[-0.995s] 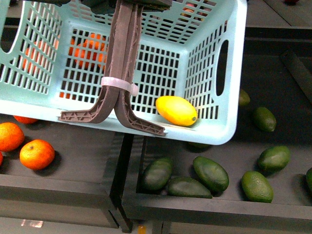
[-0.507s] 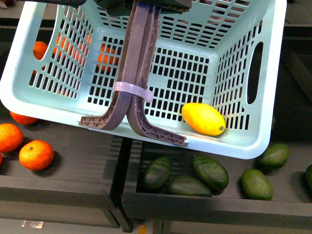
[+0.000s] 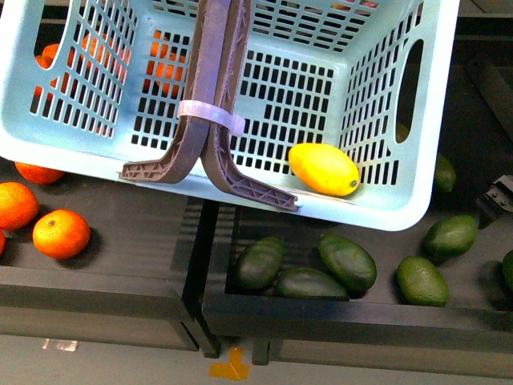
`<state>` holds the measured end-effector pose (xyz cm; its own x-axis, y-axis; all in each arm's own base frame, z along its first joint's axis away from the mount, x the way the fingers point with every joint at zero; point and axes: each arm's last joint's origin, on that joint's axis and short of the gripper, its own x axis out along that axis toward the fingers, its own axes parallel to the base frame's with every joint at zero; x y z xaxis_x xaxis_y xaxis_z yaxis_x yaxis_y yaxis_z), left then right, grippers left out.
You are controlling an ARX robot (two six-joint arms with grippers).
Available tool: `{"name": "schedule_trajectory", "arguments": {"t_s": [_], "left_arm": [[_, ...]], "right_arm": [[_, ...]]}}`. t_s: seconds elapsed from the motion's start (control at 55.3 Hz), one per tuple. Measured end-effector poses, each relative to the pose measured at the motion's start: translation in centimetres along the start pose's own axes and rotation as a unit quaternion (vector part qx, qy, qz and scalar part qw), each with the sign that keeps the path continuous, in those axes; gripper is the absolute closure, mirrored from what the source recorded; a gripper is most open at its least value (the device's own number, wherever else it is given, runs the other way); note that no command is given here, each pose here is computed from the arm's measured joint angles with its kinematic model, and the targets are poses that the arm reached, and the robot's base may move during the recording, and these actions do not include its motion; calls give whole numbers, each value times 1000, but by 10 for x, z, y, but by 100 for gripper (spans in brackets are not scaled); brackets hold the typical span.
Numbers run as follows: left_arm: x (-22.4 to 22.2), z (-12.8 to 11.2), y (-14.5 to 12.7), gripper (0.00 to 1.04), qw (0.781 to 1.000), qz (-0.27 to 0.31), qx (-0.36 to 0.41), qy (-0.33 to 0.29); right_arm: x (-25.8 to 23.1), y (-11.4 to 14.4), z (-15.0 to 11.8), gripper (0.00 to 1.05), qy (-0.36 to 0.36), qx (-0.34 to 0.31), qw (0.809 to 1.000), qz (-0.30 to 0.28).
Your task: Pick mango and avocado into basket
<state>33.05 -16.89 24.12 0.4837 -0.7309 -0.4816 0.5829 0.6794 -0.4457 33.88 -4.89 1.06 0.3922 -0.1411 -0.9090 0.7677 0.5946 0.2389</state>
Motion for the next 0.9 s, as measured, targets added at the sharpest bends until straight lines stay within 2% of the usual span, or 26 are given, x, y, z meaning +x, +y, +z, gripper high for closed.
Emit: {"name": "schedule_trajectory", "arguments": {"t_s": [0.253, 0.651, 0.905], "left_arm": [[0, 0, 0, 100, 1000, 3, 0, -1], [0, 0, 0, 100, 1000, 1, 0, 0], [0, 0, 0, 100, 1000, 2, 0, 0]], "right_arm": [[36, 28, -2, 9, 1, -6, 1000, 2], [69, 48, -3, 9, 12, -12, 1000, -10], [68, 51, 0, 42, 9, -12, 1000, -10]]}}
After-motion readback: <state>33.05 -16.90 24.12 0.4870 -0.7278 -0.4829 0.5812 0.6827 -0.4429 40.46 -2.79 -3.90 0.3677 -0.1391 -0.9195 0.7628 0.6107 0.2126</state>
